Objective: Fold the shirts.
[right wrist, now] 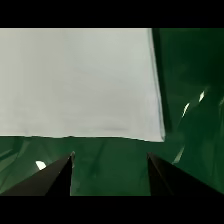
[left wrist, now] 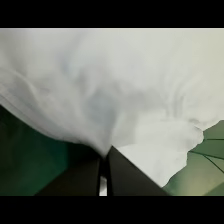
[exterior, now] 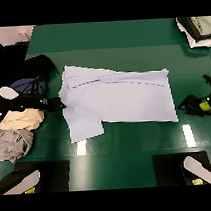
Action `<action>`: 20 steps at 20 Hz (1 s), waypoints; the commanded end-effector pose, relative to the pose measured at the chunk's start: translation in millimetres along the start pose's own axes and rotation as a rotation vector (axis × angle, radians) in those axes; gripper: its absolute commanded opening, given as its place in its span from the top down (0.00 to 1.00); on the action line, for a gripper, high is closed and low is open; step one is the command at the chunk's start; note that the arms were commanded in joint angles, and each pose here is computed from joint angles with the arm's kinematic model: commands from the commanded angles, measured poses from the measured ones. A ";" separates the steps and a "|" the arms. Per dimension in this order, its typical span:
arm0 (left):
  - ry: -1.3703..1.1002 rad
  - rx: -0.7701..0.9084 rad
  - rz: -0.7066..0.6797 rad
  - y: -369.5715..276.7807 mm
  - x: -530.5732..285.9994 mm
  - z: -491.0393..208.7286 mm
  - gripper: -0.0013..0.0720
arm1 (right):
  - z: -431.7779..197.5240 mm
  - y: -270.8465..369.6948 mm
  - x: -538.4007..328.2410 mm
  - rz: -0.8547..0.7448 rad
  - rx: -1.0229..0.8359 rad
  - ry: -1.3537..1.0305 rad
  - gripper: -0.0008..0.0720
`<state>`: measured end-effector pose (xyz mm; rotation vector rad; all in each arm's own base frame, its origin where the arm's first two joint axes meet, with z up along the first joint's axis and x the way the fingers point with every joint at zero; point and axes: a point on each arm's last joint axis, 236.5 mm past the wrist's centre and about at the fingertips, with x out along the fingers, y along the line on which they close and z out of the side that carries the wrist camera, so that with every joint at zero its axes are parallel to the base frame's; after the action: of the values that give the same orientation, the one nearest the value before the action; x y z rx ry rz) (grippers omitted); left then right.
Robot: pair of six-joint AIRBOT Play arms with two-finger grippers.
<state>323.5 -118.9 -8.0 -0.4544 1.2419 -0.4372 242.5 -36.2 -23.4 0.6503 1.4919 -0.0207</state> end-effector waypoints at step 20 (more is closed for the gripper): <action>-0.108 0.114 -0.020 -35.4 -44.8 50.1 0.94 | 14.4 20.9 29.3 0.108 -0.002 -0.069 0.97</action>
<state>341.3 -120.0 27.3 -0.4187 1.1771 -0.4741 249.0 -17.4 -73.1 0.7188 1.4827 0.0079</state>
